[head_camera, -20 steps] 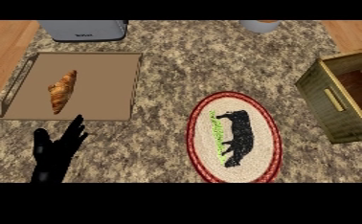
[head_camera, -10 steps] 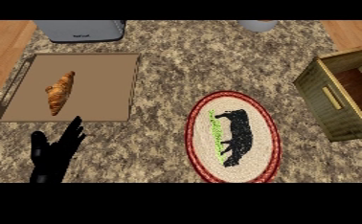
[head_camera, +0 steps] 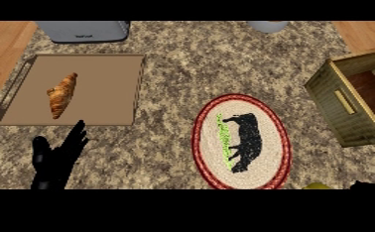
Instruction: Pick the lemon from the placemat and place it in the basket
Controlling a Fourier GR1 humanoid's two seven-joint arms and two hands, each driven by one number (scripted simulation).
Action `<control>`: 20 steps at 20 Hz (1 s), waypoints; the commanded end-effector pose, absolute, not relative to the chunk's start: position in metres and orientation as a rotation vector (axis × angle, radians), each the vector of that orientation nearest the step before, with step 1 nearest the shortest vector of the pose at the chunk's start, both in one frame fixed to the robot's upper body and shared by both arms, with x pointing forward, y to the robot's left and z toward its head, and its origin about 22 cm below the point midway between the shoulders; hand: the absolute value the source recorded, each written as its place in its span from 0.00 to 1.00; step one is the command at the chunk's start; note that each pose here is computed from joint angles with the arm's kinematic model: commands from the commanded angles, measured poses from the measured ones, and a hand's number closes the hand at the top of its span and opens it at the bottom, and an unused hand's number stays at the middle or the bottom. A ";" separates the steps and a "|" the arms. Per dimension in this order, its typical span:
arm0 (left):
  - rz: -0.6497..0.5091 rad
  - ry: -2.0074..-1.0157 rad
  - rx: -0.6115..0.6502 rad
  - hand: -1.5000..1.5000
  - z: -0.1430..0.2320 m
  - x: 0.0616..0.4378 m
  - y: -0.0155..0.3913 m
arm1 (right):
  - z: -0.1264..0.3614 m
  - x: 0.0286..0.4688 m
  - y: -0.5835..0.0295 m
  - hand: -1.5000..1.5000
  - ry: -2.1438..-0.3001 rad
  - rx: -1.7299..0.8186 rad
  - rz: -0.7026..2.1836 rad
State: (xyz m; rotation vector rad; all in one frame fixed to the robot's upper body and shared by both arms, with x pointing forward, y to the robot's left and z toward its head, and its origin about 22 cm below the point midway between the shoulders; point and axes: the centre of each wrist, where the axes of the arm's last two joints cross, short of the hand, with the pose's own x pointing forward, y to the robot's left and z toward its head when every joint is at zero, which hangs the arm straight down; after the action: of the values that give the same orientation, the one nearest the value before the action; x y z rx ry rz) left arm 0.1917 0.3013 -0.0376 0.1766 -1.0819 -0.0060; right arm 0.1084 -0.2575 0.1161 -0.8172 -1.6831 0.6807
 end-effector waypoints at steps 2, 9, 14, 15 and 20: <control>-0.011 -1.026 0.177 0.50 -0.047 0.184 0.297 | 0.170 0.098 -0.260 1.00 -1.814 -0.726 0.463; -0.004 -1.024 0.170 0.50 -0.047 0.183 0.301 | 0.184 0.130 -0.285 1.00 -1.722 -0.798 0.429; -0.015 -1.004 0.153 0.50 -0.050 0.184 0.297 | 0.224 0.159 -0.327 1.00 -1.683 -0.864 0.389; -0.028 -1.012 0.166 0.50 -0.051 0.183 0.298 | 0.233 0.168 -0.340 1.00 -1.682 -0.850 0.373; -0.029 -1.024 0.169 0.50 -0.044 0.200 0.300 | 0.290 0.195 -0.410 1.00 -1.694 -0.796 0.338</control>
State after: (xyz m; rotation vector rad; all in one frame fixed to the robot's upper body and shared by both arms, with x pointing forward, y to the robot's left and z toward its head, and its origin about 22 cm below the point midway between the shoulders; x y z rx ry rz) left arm 0.2002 0.2957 -0.0370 0.1619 -1.0841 -0.0322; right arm 0.1862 -0.3653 0.2478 -0.8464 -1.6603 0.3820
